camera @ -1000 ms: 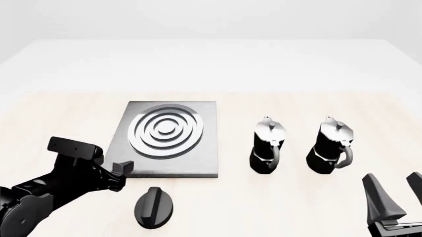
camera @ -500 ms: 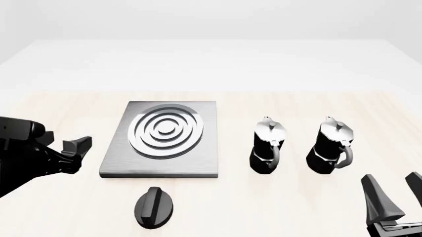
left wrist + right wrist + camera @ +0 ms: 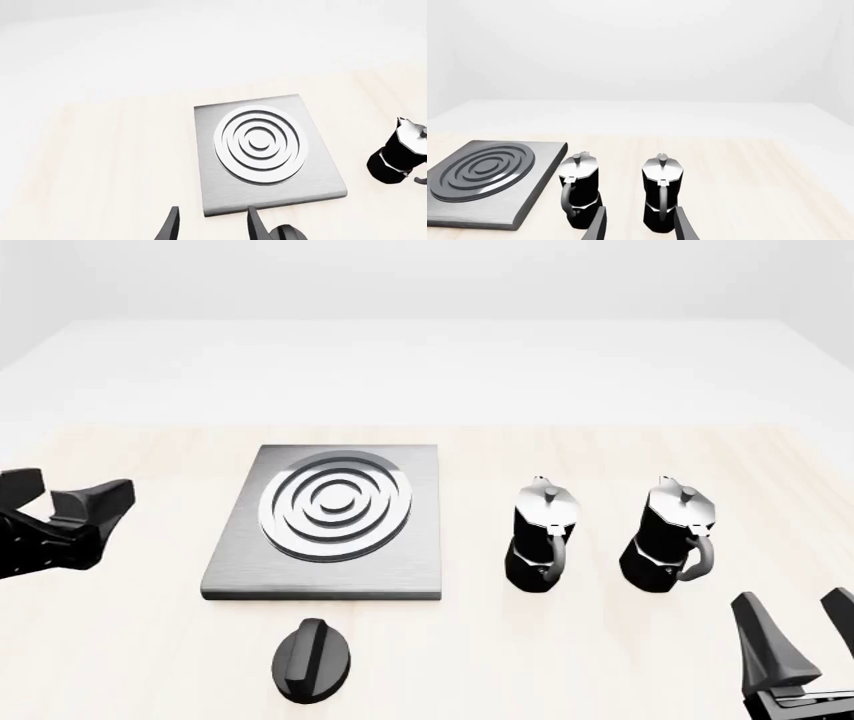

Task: Turn off the stove.

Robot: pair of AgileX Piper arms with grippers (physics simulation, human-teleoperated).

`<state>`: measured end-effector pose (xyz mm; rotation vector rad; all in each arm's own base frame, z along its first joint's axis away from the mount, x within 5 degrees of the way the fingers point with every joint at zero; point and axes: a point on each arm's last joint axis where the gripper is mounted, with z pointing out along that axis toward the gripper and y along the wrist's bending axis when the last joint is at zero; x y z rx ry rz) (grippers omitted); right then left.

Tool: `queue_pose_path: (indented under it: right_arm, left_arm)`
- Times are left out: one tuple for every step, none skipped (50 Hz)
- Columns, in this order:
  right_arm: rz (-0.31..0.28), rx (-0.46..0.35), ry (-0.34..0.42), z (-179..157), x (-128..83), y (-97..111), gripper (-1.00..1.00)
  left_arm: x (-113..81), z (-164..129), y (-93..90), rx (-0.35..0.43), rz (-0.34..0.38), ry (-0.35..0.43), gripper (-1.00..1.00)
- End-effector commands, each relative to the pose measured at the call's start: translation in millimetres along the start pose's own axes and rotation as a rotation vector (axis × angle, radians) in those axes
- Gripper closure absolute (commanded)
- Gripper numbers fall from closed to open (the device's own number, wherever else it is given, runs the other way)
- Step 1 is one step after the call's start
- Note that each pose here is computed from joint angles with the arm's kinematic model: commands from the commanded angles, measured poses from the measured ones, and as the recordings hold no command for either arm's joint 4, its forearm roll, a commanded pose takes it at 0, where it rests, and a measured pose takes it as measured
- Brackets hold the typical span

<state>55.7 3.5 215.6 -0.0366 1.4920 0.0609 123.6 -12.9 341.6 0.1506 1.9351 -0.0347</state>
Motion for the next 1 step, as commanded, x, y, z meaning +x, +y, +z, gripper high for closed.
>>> queue_pose_path:
  right_arm:
    - [0.003, -0.001, -0.002, -0.1, -0.7, 0.1, -1.0]
  left_arm:
    - [-11.7, -13.5, 1.6, -0.01, 0.013, -0.025, -1.0]
